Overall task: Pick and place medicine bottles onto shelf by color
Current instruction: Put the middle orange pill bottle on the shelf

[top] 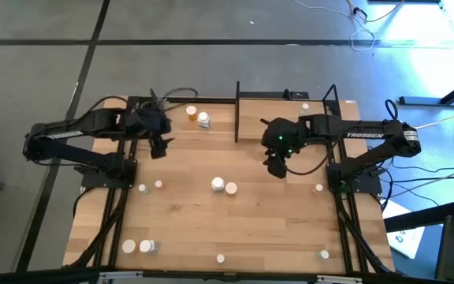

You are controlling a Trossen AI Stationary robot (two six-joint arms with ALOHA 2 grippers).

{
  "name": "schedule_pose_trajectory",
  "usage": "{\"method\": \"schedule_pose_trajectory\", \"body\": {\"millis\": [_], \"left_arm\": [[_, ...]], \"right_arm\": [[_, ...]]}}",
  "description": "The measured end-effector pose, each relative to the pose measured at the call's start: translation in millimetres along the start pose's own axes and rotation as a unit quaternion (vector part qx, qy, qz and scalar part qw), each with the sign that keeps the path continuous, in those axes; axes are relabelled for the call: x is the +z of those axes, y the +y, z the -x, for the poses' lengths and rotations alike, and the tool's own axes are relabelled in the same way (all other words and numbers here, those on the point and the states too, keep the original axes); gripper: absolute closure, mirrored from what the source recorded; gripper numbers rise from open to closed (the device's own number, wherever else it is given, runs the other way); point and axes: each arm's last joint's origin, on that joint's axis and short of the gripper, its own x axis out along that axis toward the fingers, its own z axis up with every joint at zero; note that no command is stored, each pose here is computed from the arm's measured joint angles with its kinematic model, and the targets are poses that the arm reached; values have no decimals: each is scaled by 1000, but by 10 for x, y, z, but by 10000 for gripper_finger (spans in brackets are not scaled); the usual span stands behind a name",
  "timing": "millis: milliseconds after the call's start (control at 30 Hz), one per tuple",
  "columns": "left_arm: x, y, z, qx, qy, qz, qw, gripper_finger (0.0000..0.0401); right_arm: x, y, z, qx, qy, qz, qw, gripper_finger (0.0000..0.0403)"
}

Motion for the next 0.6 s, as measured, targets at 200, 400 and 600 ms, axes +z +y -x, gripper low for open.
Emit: {"method": "schedule_pose_trajectory", "body": {"millis": [200, 400, 600], "left_arm": [[-103, -122, 71, -94, 71, 18, 993, 112], [-181, -255, 141, -136, 112, 40, 983, 112], [-186, -326, 174, -148, 113, 40, 982, 112]], "right_arm": [[23, 14, -1, 4, -13, 4, 1000, 210], [25, 12, -1, 2, -14, 17, 1000, 210], [110, 37, -56, 4, -45, 44, 998, 210]]}}
